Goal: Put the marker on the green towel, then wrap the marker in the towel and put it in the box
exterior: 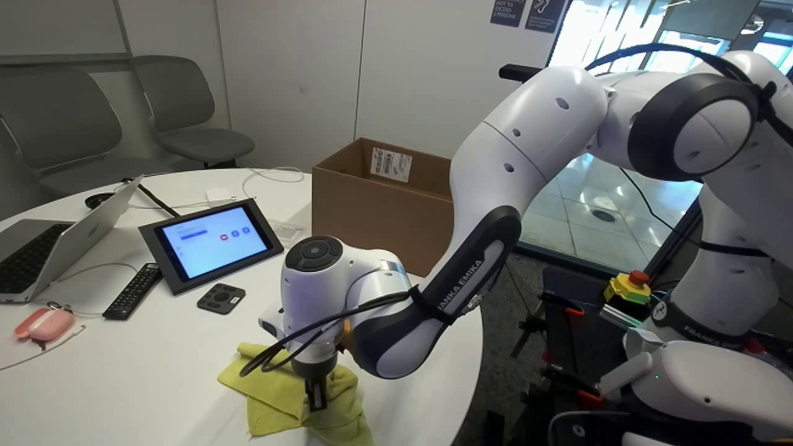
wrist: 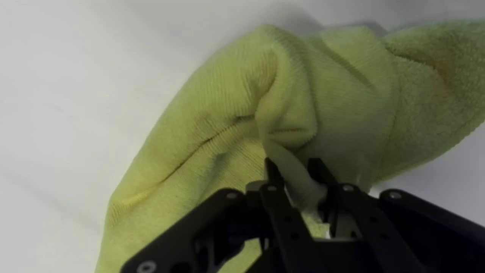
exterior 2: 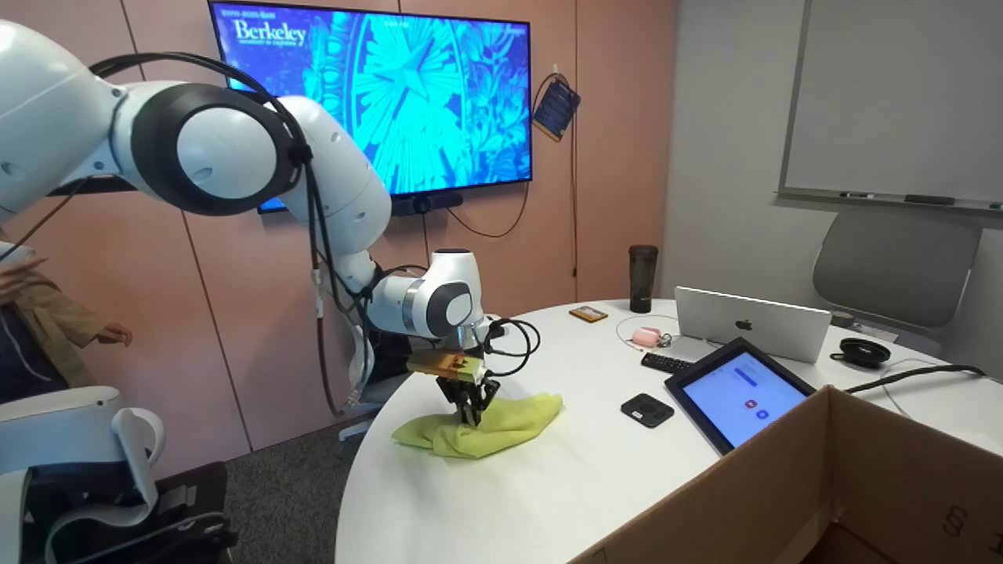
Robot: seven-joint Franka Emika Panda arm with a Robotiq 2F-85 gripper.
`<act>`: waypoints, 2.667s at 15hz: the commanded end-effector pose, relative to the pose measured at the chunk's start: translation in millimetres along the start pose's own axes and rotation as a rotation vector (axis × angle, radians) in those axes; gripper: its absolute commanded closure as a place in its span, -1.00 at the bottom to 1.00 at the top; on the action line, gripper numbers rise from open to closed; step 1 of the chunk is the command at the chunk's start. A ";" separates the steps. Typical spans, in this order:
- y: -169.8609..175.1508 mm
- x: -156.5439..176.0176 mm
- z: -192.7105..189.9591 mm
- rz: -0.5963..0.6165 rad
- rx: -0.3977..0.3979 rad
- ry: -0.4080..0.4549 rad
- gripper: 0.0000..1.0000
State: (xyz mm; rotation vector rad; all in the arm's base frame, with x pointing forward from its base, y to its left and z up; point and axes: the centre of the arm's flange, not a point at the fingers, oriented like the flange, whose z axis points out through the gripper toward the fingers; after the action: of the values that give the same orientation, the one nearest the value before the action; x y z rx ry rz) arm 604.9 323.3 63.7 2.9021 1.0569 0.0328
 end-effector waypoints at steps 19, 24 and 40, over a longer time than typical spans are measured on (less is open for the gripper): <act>42.6 90.4 -11.8 0.486 -0.099 0.087 -1.00; 78.2 102.7 -13.7 0.565 -0.081 0.100 -1.00; 127.0 116.0 26.1 0.658 -0.051 0.069 -0.18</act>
State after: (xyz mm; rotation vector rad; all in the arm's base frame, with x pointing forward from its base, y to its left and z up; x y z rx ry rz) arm 734.1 286.4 59.6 3.0472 0.0938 0.1847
